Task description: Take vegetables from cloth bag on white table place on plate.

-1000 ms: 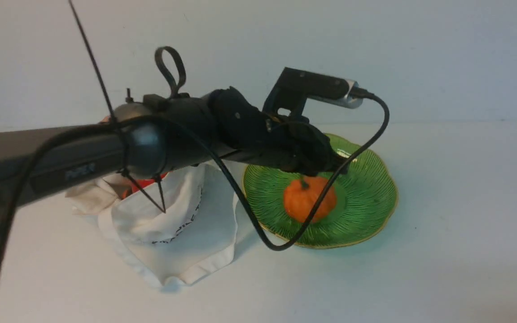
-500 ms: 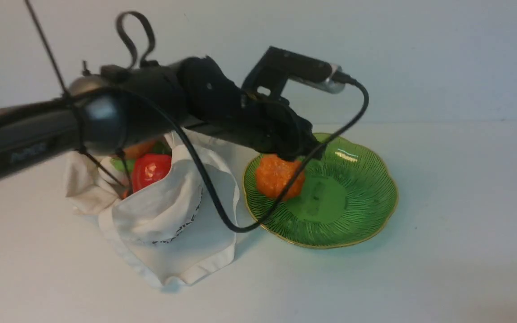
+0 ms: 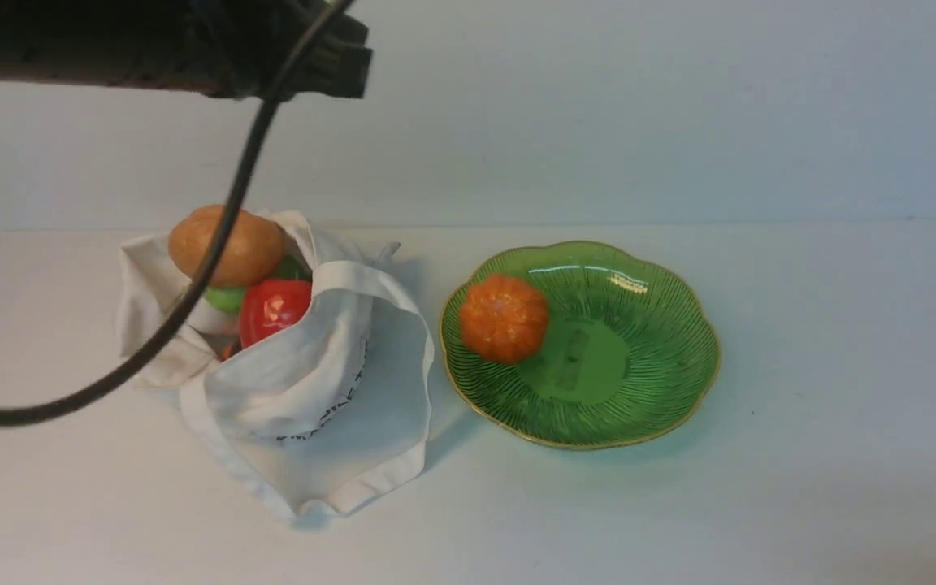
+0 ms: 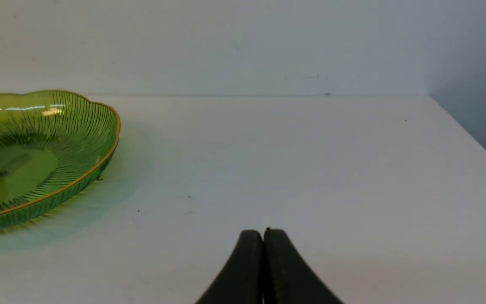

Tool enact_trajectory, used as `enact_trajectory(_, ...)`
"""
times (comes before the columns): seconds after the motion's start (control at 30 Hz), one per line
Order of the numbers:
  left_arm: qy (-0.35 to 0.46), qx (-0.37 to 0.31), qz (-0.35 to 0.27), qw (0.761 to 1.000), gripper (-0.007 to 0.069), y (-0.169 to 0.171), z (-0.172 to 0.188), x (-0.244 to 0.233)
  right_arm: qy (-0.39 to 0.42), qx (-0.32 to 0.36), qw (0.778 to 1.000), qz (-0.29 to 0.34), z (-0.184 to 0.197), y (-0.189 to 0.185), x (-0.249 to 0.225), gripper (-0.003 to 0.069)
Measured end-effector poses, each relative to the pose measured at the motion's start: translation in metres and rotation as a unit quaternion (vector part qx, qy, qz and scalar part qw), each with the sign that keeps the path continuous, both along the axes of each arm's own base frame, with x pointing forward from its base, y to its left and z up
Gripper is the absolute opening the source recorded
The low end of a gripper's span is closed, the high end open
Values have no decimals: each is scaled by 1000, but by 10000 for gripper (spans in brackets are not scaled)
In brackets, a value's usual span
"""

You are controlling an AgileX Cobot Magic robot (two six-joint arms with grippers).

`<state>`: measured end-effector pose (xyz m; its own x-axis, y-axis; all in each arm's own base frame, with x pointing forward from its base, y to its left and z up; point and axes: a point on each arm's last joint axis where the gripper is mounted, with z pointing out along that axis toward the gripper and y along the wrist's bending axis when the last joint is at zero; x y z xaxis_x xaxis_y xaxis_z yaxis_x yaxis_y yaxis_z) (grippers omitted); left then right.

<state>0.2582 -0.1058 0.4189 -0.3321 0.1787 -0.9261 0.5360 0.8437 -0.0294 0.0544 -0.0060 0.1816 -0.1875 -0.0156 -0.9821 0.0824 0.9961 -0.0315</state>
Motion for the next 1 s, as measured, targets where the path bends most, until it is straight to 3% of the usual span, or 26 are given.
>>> enact_trajectory(0.3,-8,-25,58,998,-5,37,-39,-69,0,0,1000,0,0,0,0,-10)
enact_trajectory(0.57,-42,-88,92,991,-5,55,-71,-123,0,0,1000,0,0,0,0,-10)
enact_trajectory(1.0,-54,-114,89,988,-5,59,-77,-145,0,0,1000,0,0,0,0,-10)
